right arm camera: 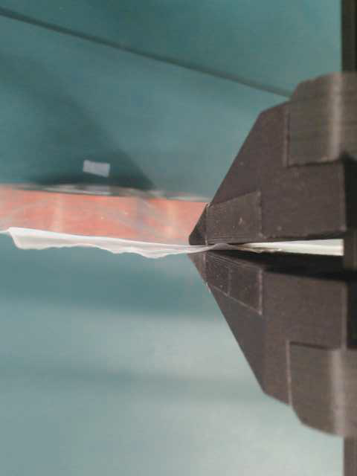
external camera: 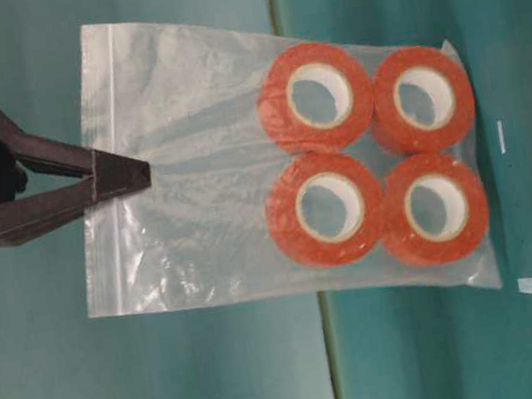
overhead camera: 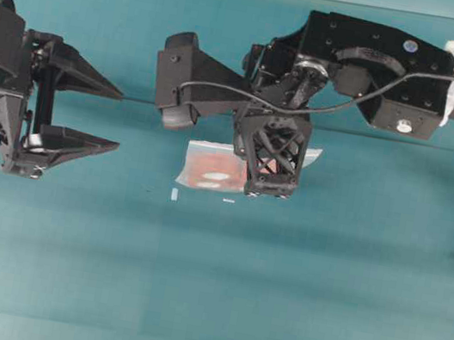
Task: Hand over the clear zip bag and make it stand upright.
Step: 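Hold the bag hanging vertically with the right gripper above the table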
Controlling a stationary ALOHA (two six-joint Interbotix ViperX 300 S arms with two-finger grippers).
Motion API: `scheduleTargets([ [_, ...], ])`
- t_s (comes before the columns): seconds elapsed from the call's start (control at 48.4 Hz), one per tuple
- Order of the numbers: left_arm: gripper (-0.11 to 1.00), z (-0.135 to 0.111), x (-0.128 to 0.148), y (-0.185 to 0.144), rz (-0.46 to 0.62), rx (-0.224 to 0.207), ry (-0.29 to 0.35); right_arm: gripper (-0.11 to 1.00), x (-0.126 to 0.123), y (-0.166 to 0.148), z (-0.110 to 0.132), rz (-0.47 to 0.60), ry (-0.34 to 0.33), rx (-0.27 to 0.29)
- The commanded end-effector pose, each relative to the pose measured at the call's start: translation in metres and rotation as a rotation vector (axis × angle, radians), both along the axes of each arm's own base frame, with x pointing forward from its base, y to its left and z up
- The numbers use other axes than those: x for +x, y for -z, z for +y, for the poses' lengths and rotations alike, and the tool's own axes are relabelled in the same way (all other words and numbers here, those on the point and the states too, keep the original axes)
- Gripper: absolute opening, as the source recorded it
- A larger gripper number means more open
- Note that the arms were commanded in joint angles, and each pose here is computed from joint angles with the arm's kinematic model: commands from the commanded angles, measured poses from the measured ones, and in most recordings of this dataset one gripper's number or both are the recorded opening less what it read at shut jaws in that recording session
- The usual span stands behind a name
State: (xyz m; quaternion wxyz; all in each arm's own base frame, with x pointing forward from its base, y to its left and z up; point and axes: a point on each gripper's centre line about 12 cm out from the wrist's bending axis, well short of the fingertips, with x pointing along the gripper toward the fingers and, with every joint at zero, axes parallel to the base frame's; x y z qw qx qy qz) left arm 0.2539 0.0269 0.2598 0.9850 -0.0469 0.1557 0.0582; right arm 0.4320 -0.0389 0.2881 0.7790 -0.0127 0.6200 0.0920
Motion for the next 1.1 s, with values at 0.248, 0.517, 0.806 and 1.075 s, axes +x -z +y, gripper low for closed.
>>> scheduleTargets([
  [0.248, 0.92, 0.001, 0.001, -0.006, -0.02, -0.001, -0.002, 0.03, 0.001, -0.004, 0.009, -0.007, 0.034, 0.012],
  [0.517, 0.92, 0.001, 0.001, -0.006, -0.023, 0.002, -0.001, 0.03, 0.001, -0.005, 0.009, 0.006, 0.096, 0.027],
  [0.806, 0.92, 0.001, 0.001, -0.006, -0.025, 0.0, -0.002, 0.03, 0.005, -0.01, 0.008, 0.018, 0.104, 0.032],
  [1.075, 0.92, 0.0, 0.001, -0.006, -0.025, 0.001, -0.002, 0.03, 0.01, -0.016, 0.007, 0.025, 0.108, 0.034],
])
